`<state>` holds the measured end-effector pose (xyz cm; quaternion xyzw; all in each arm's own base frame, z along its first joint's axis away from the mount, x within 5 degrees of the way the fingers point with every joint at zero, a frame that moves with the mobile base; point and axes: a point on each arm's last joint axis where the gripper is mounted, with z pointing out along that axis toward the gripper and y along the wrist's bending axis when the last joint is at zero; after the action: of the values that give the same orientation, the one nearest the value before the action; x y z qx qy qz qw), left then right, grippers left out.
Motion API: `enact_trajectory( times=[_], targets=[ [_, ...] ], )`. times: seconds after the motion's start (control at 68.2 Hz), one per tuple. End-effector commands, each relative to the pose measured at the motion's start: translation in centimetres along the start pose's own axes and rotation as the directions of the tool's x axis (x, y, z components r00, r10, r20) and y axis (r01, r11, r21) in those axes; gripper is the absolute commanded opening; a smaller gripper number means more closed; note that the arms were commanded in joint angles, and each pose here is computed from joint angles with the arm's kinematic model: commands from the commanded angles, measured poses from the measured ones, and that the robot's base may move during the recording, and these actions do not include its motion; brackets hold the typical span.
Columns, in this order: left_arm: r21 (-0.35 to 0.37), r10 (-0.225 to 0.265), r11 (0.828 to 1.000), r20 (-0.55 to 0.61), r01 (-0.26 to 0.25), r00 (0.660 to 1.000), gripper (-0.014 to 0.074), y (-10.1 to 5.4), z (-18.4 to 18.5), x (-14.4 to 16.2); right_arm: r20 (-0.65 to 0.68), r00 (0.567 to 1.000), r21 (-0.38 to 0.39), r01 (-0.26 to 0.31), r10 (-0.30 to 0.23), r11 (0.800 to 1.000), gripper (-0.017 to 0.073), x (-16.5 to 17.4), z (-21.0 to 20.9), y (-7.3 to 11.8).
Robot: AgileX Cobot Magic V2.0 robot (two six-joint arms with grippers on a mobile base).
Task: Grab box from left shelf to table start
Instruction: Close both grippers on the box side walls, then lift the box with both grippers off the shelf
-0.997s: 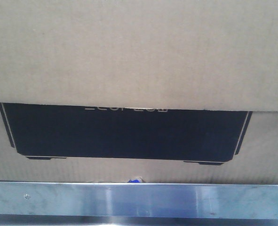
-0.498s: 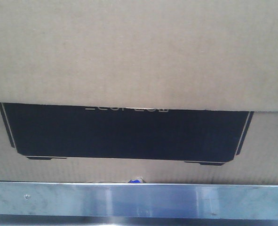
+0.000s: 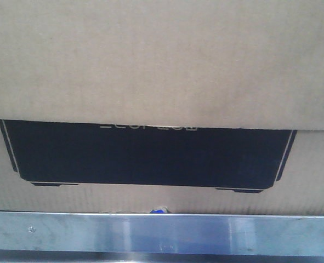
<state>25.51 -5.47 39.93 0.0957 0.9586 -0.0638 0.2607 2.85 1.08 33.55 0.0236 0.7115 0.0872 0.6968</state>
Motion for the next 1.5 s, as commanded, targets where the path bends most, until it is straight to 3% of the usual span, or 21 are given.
enact_trajectory(
  times=[0.0, 0.191, 0.41, 0.63, 0.806, 0.938, 1.143, 1.217, 1.48],
  targets=[
    [0.007, -0.002, 1.000, 0.093, 0.001, 0.996, 0.0391, -0.3, -1.7, -0.5, 0.007, 1.000, -0.003, 0.024, -0.024, 1.000, 0.0592, -3.4, 0.9, 0.4],
    [0.007, -0.002, 1.000, 0.093, 0.001, 0.996, 0.0391, -0.3, -1.7, -0.5, -0.196, 0.980, -0.019, 0.020, -0.023, 1.000, 0.0592, -7.7, 4.9, 0.9],
    [0.007, -0.002, 1.000, 0.093, 0.001, 0.996, 0.0391, -0.3, -1.7, -0.5, -0.458, 0.888, -0.024, 0.025, -0.033, 0.999, 0.0592, -10.5, 11.4, 0.7],
    [0.009, -0.002, 1.000, 0.093, 0.002, 0.996, 0.0391, -0.3, -1.7, -0.5, -0.634, 0.774, -0.013, 0.008, -0.015, 1.000, 0.0592, -9.9, 18.7, -0.3],
    [0.009, -0.002, 1.000, 0.096, 0.002, 0.995, 0.0379, -0.3, -1.7, -0.5, -0.718, 0.696, 0.005, 0.021, -0.011, 1.000, 0.0586, -7.9, 22.0, -1.3],
    [0.008, -0.003, 1.000, 0.117, 0.002, 0.993, 0.0284, -0.3, -1.8, -0.7, -0.750, 0.661, 0.015, 0.040, -0.016, 0.999, 0.0469, -6.8, 23.3, -1.8],
    [0.008, -0.003, 1.000, 0.118, 0.002, 0.993, -0.0013, -0.3, -1.8, -0.7, -0.758, 0.652, 0.021, 0.063, -0.025, 0.998, 0.0037, -6.4, 23.8, -2.1],
    [0.009, -0.003, 1.000, 0.111, 0.002, 0.994, -0.0109, -0.3, -1.8, -0.7, -0.758, 0.652, 0.022, 0.066, -0.027, 0.998, 0.0060, -6.4, 23.7, -2.1],
    [0.014, -0.005, 1.000, 0.123, 0.003, 0.992, -0.0092, -0.4, -1.8, -0.8, -0.756, 0.654, 0.022, 0.070, -0.029, 0.997, 0.0057, -6.4, 23.7, -2.2]
  ],
)
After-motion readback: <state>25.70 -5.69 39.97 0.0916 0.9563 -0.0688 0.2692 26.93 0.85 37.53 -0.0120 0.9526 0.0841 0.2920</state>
